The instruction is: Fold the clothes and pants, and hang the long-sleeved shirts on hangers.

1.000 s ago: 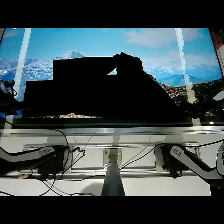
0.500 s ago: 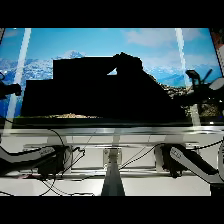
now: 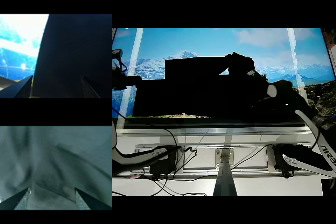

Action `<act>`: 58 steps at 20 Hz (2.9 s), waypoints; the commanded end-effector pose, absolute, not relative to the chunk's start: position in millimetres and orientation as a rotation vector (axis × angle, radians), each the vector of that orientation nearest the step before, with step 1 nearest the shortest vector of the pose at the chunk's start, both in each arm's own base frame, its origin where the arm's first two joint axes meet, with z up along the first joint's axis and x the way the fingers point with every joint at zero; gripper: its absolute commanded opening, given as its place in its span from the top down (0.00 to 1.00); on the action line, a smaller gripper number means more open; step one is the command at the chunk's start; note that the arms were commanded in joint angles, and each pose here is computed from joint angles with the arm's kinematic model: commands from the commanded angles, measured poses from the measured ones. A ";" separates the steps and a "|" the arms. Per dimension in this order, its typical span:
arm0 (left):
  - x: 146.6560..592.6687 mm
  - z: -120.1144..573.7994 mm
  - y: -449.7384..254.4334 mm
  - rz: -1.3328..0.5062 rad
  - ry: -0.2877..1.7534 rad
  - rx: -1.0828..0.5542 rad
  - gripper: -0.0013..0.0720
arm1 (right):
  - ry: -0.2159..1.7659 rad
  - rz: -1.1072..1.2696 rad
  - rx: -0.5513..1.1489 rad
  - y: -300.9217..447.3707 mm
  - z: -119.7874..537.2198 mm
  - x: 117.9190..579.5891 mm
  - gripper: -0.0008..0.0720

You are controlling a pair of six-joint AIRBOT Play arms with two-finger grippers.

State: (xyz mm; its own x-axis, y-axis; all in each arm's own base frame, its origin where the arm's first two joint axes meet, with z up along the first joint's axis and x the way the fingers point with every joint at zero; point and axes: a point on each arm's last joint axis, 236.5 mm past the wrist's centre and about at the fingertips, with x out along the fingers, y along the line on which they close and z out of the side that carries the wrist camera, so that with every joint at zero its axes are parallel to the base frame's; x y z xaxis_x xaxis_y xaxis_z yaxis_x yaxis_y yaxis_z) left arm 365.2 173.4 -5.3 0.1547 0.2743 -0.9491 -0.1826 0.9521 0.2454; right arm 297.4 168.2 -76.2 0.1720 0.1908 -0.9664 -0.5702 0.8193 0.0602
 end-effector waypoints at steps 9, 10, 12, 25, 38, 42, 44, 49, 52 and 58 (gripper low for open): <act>368.7 -4.7 166.5 0.312 1.375 0.092 0.03 | 1.395 0.366 -0.530 146.7 -107.9 289.6 0.55; 368.8 -4.7 166.5 0.313 1.374 0.092 0.03 | 1.393 0.355 -0.550 144.0 -101.8 293.5 0.73; 370.9 -4.2 166.9 0.324 1.362 0.080 0.03 | 1.366 0.335 -0.580 143.1 -82.2 308.3 0.91; 423.5 -54.2 96.9 0.238 1.273 -0.420 0.03 | 1.241 0.060 -0.298 21.6 5.5 406.3 0.97; 511.5 -91.2 78.5 0.148 1.200 -0.594 0.03 | 0.852 -0.151 0.411 -163.5 13.6 466.6 0.96; 525.9 -103.8 76.8 0.138 1.186 -0.588 0.04 | 0.862 -0.142 0.416 -155.4 -3.9 477.6 0.96; 528.6 -108.2 71.7 0.112 1.187 -0.555 0.04 | 0.878 -0.136 0.417 -152.4 -11.4 478.2 0.96; 521.5 -112.3 27.3 -0.007 1.255 -0.513 0.25 | 0.877 -0.138 0.415 -152.9 -12.3 478.8 0.96; 511.4 -116.8 7.6 -0.045 1.313 -0.497 0.32 | 0.870 -0.143 0.413 -154.4 -11.4 480.0 0.96; 511.4 -117.0 7.9 -0.055 1.320 -0.489 0.97 | 0.857 -0.150 0.409 -157.0 -9.9 481.9 0.96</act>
State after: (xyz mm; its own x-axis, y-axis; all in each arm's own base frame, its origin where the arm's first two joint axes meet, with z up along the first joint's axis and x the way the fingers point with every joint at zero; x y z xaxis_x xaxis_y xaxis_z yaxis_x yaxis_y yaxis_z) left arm 509.8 6.3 -119.0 0.2596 -0.3130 -0.9136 -0.2488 0.8924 -0.3764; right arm 480.1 -155.1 -11.4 0.6424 0.0424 -0.7652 0.2879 0.9120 0.2922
